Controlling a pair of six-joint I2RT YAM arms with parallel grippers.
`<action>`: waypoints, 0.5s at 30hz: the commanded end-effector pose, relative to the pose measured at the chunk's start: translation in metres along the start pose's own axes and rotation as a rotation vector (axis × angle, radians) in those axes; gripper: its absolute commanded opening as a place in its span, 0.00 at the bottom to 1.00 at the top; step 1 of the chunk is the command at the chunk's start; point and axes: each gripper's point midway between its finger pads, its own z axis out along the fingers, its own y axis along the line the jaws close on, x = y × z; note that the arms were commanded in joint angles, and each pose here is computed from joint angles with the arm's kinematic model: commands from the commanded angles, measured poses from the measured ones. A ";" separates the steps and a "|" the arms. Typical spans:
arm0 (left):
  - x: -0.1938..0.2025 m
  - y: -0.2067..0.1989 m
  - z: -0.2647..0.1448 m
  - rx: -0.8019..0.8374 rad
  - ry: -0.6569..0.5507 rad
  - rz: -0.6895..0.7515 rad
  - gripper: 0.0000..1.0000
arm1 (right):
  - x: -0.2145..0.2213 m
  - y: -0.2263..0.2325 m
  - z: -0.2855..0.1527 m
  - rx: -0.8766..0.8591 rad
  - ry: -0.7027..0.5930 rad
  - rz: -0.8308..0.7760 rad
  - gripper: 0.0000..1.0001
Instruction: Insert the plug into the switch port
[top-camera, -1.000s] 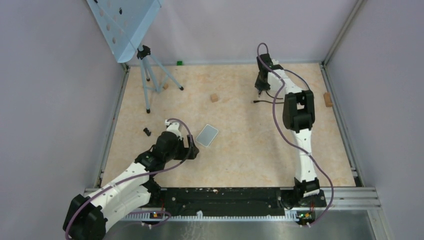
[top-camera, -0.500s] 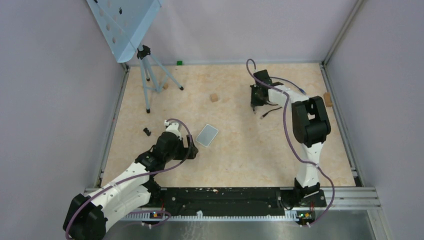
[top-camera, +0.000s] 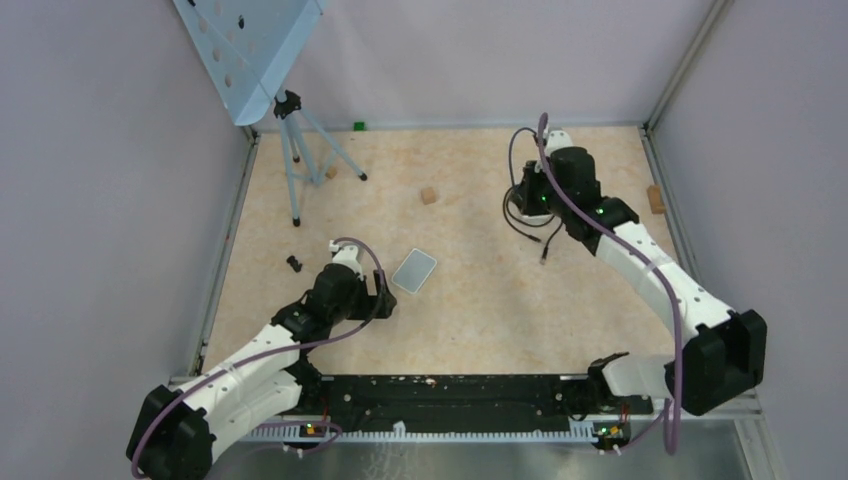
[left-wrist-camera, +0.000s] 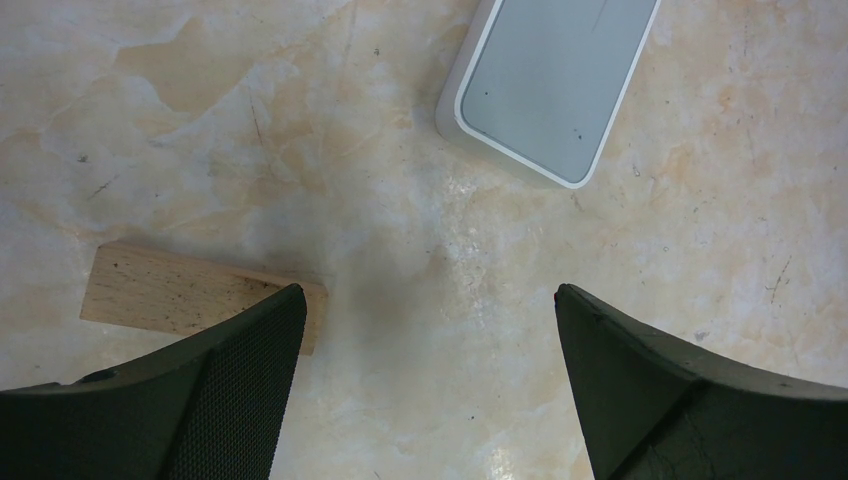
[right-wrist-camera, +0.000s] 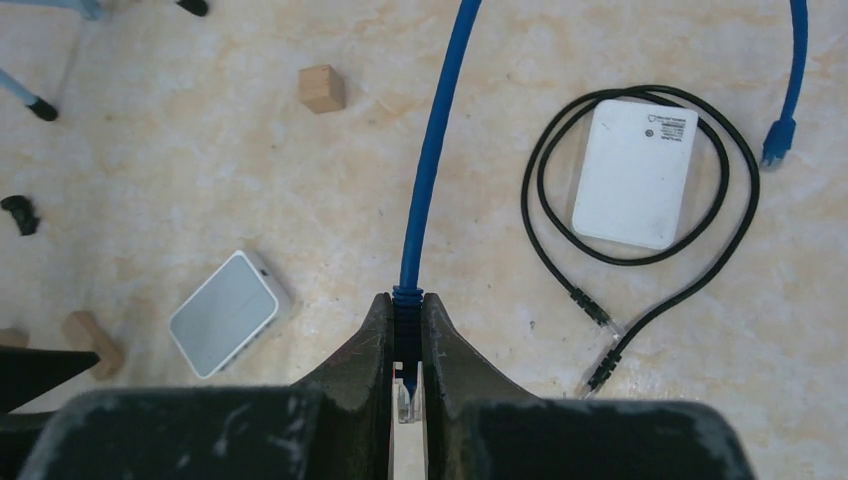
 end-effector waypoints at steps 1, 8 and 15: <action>-0.009 -0.006 0.002 0.023 -0.035 0.000 0.99 | 0.014 0.017 -0.025 -0.108 0.033 -0.003 0.00; -0.010 -0.015 -0.003 0.058 -0.016 -0.024 0.99 | 0.029 0.050 -0.086 -0.190 -0.012 -0.135 0.00; -0.024 -0.042 -0.023 0.166 -0.046 -0.140 0.99 | 0.003 0.080 -0.148 -0.423 -0.323 -0.338 0.00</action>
